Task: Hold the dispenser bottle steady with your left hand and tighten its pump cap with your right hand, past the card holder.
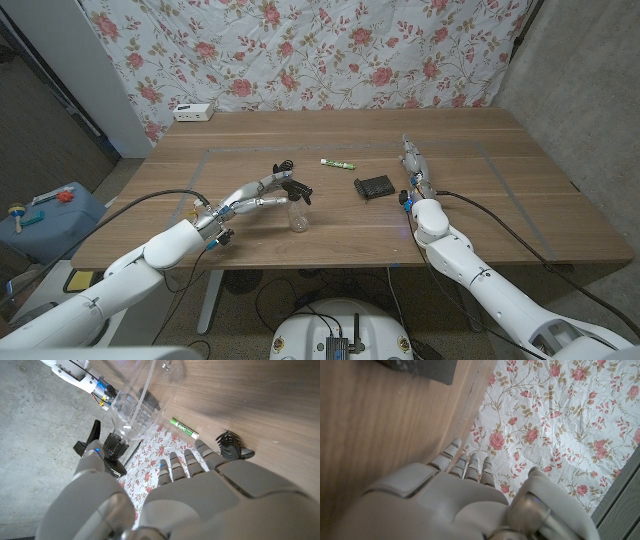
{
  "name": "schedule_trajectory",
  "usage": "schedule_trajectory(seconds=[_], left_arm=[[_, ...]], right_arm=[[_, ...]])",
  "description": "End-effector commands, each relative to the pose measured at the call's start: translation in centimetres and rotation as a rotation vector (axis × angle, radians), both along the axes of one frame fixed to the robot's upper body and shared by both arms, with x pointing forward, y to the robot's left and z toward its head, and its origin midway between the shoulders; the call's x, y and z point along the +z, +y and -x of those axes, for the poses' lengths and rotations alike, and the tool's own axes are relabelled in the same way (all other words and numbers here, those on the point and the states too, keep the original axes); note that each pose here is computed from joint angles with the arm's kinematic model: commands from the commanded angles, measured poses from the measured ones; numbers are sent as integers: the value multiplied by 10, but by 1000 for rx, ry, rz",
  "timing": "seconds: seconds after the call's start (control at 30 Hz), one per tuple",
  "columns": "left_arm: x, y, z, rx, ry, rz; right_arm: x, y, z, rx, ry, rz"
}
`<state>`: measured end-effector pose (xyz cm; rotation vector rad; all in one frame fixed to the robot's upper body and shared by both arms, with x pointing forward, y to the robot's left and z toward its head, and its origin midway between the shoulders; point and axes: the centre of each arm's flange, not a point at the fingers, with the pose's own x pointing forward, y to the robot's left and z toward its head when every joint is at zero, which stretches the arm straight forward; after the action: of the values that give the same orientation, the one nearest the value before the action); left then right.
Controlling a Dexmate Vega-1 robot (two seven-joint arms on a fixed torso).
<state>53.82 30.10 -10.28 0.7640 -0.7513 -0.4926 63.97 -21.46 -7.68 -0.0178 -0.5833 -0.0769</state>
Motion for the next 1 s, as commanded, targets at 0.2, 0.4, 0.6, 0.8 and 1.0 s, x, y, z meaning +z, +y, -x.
schedule_trajectory(seconds=[0.2,0.4,0.6,0.8,1.0], left_arm=[[-1,-5,-7,-36,33,-26],[0,-6,-12,-45,52,-41],[1,-9,-16,-60,69,-75],[1,-11,-17,-63,78,-102],[2,-14,-20,-69,80,-128]], right_arm=[[-5,1,9,-15,7,0],[-9,0,11,-22,10,-7],[-11,2,11,-23,9,-15],[-13,3,10,-24,6,-20],[-13,4,11,-28,1,-25]])
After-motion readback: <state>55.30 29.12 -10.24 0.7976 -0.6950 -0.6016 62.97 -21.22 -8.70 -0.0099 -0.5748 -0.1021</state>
